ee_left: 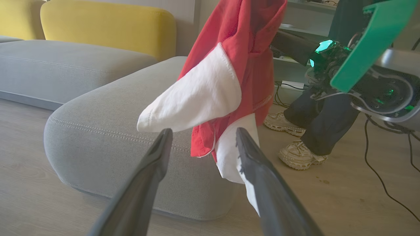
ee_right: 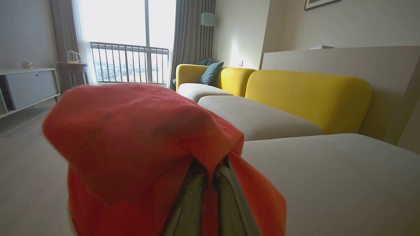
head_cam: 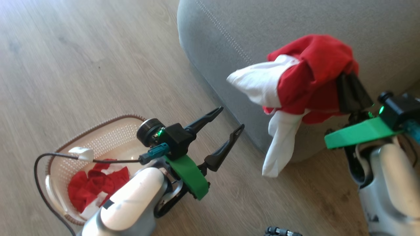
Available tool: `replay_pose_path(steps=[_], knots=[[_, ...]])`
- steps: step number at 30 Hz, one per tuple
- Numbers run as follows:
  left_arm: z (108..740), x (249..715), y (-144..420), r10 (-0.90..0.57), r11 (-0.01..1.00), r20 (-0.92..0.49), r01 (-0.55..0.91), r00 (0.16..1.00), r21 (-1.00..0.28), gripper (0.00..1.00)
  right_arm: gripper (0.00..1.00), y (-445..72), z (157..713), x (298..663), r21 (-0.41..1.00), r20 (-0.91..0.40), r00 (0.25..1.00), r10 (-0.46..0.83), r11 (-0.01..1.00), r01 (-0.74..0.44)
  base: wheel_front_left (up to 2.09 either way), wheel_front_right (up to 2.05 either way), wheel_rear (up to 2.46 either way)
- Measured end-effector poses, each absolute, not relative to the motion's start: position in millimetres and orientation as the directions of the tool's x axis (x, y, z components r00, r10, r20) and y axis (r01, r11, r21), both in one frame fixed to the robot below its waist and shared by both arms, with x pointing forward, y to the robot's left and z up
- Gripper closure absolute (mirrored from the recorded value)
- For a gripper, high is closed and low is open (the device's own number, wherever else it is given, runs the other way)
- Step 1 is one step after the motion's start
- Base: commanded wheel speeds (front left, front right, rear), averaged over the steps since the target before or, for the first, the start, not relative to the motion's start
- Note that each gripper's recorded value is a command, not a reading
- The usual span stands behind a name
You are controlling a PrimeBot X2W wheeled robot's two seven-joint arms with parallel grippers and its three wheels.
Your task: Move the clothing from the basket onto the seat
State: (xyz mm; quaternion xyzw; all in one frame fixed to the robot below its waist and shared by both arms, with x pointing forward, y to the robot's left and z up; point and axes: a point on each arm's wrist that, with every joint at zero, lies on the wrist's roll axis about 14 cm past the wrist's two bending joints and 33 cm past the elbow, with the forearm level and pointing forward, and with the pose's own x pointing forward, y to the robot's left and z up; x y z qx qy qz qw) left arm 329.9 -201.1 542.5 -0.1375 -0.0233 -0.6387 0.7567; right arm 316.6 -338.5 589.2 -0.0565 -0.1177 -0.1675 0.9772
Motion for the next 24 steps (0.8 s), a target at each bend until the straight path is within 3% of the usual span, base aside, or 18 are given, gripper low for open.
replay_pose_path(steps=[12,24], knots=[[498,360,-183,-0.965,0.158,0.172,0.964,0.196,-0.212,0.0,1.0,-382,635,374,-0.236,0.319,0.888,-0.331,0.88,0.413,0.0,0.0,0.0],[451,405,-160,-0.96,0.178,0.168,0.952,0.223,-0.249,0.0,1.0,-437,620,446,-0.37,0.264,0.869,-0.419,0.788,0.492,0.0,0.0,0.0]])
